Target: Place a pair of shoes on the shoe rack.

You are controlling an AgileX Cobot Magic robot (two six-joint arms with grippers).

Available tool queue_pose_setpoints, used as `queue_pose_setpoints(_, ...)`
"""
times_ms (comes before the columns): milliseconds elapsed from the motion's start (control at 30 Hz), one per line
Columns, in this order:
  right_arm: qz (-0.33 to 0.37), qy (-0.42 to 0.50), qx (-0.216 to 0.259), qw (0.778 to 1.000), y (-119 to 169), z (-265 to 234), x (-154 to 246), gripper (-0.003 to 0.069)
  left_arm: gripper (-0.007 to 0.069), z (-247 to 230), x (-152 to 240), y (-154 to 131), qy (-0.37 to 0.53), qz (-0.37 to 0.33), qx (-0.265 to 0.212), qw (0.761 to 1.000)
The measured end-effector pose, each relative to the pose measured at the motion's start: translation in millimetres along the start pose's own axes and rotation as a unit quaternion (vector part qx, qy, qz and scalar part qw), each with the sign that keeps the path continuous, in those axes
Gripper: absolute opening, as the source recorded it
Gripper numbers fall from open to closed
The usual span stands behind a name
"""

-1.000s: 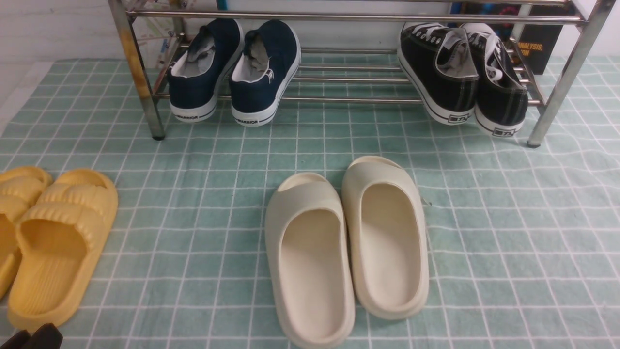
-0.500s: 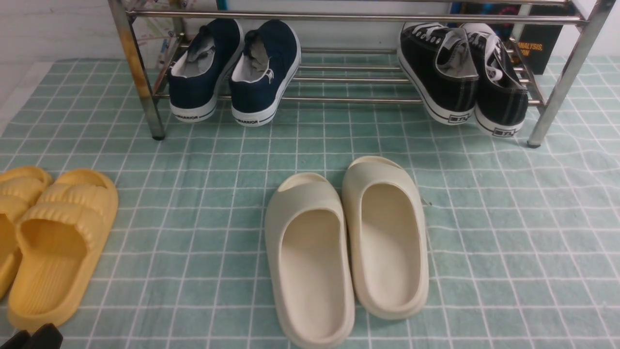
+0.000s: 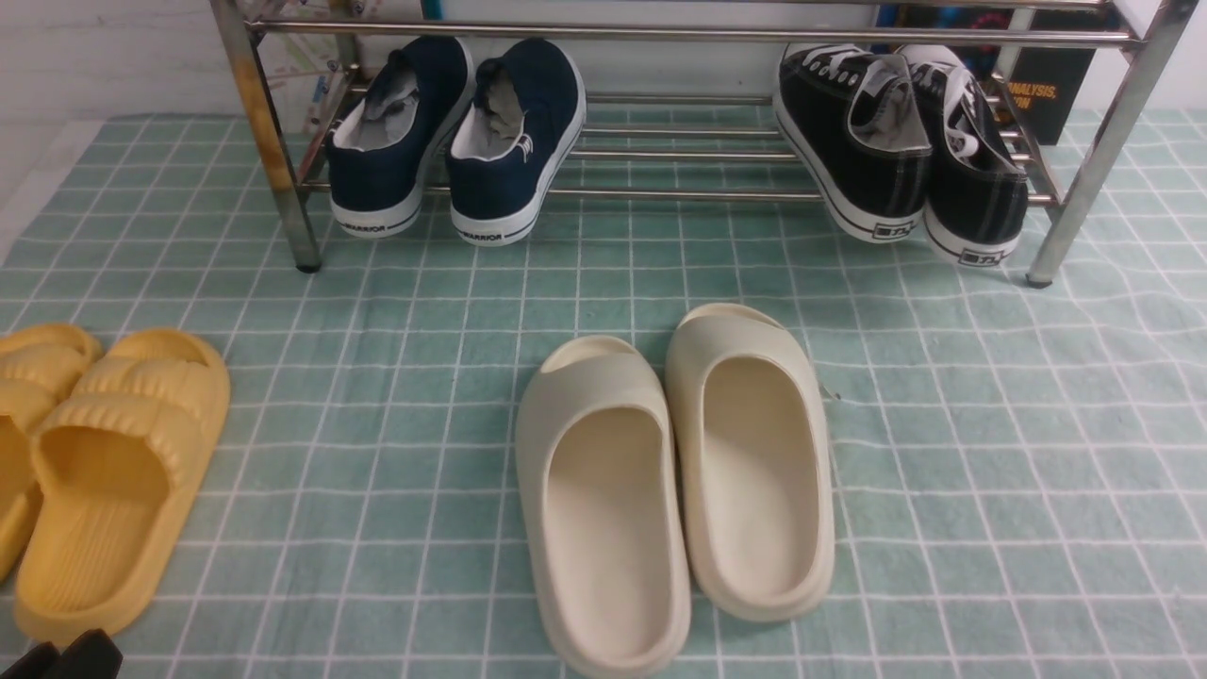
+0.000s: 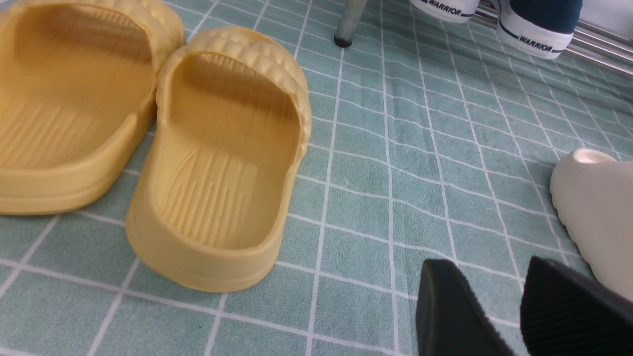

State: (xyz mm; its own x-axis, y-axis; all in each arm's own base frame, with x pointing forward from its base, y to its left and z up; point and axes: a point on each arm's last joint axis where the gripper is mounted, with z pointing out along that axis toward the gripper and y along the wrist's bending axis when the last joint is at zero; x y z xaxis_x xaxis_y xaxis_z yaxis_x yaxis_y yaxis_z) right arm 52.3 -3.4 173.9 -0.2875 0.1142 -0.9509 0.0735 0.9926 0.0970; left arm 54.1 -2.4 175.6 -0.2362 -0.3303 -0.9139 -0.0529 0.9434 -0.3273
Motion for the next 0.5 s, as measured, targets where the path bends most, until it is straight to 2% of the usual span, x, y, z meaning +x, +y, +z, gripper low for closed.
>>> queue_pose_setpoints(500,0.000,0.001,0.000,1.000,0.0,0.0,0.1,0.0006,0.0240,0.0,0.0,0.0,0.000,0.000,0.000,1.000)
